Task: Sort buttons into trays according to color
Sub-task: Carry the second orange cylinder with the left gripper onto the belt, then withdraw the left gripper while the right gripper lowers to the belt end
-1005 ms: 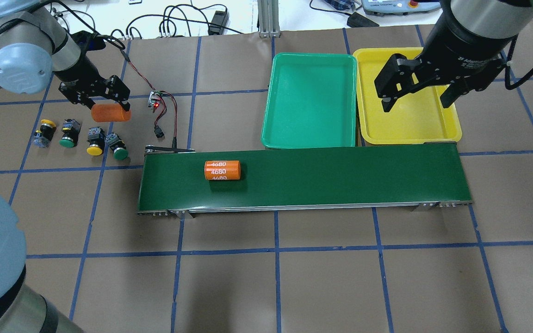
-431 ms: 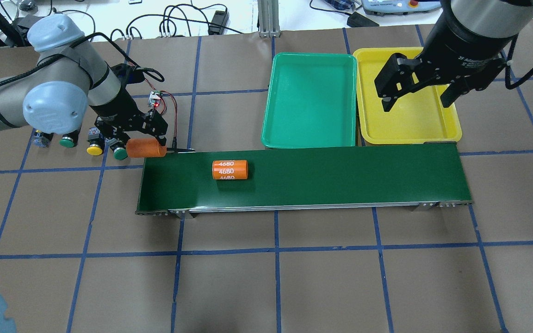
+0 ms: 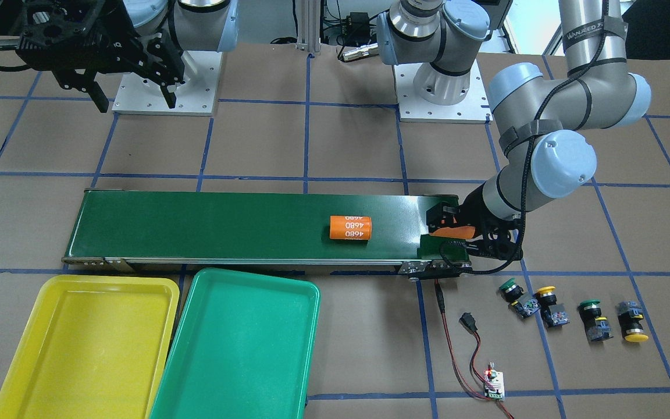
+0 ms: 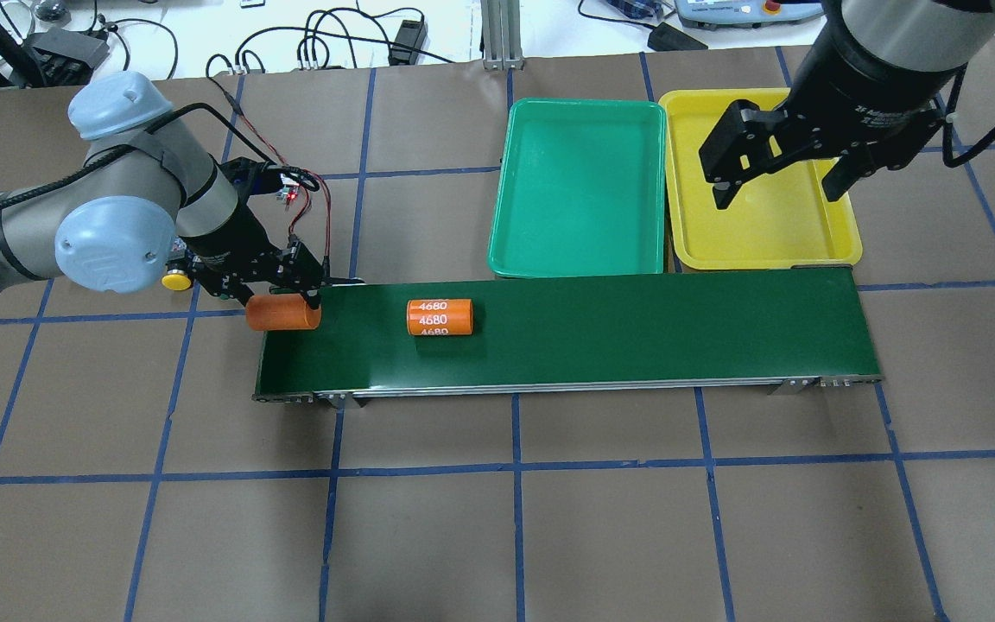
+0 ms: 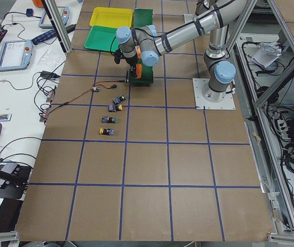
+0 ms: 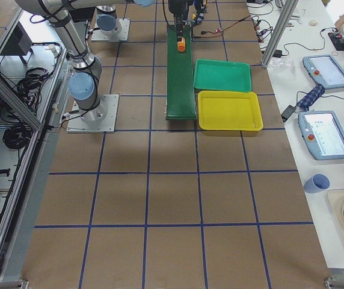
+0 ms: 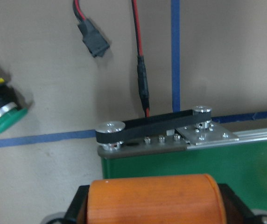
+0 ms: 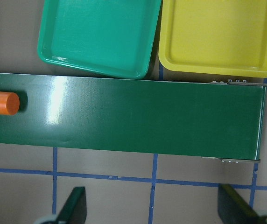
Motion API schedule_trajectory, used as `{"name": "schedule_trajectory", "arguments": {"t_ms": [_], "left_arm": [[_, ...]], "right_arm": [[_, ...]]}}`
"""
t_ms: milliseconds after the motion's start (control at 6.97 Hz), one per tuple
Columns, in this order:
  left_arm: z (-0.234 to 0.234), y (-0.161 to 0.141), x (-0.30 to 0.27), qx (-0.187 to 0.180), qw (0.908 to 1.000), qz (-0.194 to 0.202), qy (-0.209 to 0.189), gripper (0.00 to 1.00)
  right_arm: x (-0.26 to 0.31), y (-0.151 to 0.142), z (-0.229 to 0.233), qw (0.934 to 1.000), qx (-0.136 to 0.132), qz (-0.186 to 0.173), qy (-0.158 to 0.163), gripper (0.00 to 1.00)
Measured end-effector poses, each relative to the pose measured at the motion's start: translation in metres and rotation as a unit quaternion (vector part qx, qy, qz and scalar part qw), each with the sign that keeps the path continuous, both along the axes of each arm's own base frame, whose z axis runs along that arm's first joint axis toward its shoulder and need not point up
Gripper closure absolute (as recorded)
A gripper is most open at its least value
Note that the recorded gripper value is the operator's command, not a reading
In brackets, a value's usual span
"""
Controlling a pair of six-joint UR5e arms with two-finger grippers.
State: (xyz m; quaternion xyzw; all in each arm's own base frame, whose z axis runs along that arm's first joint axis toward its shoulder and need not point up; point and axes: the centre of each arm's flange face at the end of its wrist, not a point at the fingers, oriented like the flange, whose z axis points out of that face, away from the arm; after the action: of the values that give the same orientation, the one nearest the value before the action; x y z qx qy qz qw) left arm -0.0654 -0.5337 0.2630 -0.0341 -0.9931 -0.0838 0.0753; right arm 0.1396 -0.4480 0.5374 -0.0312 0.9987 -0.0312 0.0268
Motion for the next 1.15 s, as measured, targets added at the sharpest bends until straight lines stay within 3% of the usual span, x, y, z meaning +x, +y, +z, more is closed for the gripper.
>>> {"name": "schedule_trajectory", "arguments": {"t_ms": [144,287,431,1149], "left_arm": [[-0.001,0.005,-0.007,0.001,1.0,-0.005,0.0,0.74],[-0.002,0.007,-0.017,0.002,0.9999,-0.014,-0.001,0.09],[-0.005,0.007,-0.023,0.001,0.9998,-0.02,-0.002,0.0],[0.026,0.002,-0.023,-0.044,0.9988,-0.017,-0.009,0.0]], "right_arm": [[0.0,0.0,0.0,1.0,0.0,0.0,0.0,0.0],[0.0,0.0,0.0,1.0,0.0,0.0,0.0,0.0],[0.0,0.0,0.0,1.0,0.0,0.0,0.0,0.0],[0.001,0.001,-0.001,1.0,0.001,0.001,0.0,0.0]]}}
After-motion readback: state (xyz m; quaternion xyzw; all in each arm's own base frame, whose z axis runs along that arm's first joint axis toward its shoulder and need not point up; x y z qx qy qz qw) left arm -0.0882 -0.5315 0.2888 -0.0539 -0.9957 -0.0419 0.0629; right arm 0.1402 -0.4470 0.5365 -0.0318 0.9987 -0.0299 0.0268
